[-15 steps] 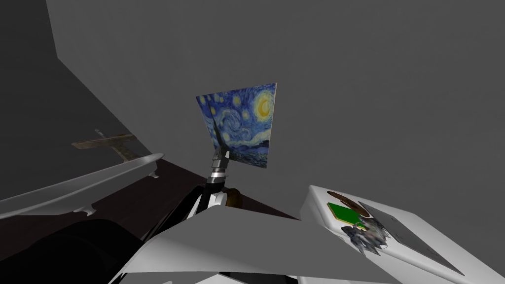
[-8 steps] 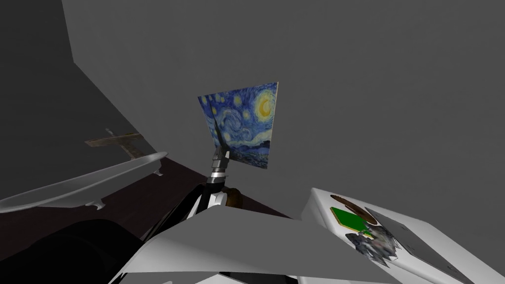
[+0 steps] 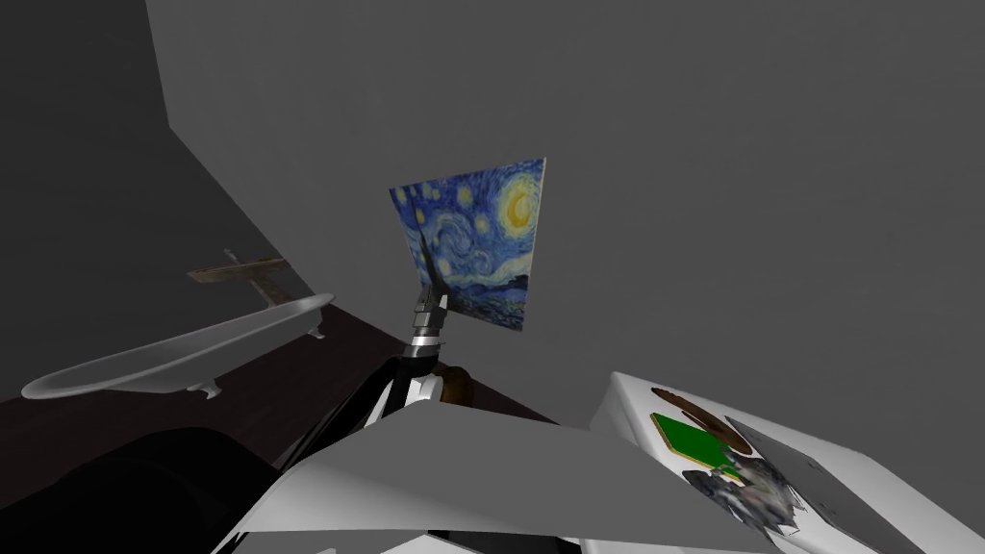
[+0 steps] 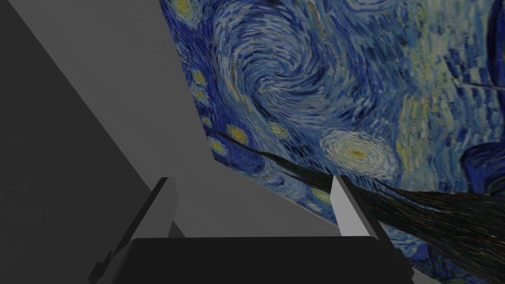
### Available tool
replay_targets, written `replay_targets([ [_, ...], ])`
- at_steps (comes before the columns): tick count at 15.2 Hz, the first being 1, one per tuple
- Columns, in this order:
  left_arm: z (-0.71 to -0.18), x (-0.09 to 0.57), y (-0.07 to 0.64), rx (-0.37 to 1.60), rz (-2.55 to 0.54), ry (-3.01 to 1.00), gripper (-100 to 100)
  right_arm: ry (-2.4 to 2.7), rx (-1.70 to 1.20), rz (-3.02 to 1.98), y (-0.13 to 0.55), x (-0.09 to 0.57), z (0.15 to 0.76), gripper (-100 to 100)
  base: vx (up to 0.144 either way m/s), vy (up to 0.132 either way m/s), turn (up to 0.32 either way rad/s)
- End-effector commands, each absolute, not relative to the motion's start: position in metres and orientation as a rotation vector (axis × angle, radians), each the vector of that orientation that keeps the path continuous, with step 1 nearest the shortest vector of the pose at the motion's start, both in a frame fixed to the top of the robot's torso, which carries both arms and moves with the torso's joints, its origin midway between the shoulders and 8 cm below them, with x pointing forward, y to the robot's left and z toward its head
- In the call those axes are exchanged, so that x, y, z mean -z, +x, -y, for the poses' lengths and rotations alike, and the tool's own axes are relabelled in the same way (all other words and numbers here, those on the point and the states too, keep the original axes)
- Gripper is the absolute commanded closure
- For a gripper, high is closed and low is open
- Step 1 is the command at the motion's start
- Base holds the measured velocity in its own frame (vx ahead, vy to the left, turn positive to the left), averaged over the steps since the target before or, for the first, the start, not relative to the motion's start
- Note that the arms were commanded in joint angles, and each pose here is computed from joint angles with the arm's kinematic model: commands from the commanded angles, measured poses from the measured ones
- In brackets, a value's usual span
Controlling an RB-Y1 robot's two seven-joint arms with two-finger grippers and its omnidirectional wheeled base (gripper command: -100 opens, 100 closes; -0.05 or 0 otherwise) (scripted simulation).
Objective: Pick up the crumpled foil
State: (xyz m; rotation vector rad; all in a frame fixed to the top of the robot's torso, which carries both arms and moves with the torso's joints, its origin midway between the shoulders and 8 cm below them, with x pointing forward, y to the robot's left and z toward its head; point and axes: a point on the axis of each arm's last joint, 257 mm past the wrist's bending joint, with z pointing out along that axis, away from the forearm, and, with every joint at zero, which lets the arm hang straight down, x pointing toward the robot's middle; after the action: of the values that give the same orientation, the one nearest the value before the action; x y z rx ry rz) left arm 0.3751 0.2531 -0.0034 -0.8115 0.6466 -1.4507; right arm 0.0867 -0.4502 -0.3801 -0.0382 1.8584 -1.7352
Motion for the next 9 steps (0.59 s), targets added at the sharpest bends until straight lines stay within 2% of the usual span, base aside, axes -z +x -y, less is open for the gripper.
replay_targets([
  [1,-0.253,0.003,0.375,1.451,-0.647,-0.811,0,-0.073,1.781,-1.799,0.082,0.368,0.449,-100,0.019,-0.019,0.061],
  [8,-0.253,0.003,0.375,1.451,-0.647,-0.811,0,-0.117,1.836,-1.714,0.077,0.353,0.445,-100,0.026,-0.024,0.066],
  [9,-0.253,0.003,0.375,1.451,-0.647,-0.811,0,-0.136,1.833,-1.701,0.095,0.358,0.464,-100,-0.050,0.029,0.019],
])
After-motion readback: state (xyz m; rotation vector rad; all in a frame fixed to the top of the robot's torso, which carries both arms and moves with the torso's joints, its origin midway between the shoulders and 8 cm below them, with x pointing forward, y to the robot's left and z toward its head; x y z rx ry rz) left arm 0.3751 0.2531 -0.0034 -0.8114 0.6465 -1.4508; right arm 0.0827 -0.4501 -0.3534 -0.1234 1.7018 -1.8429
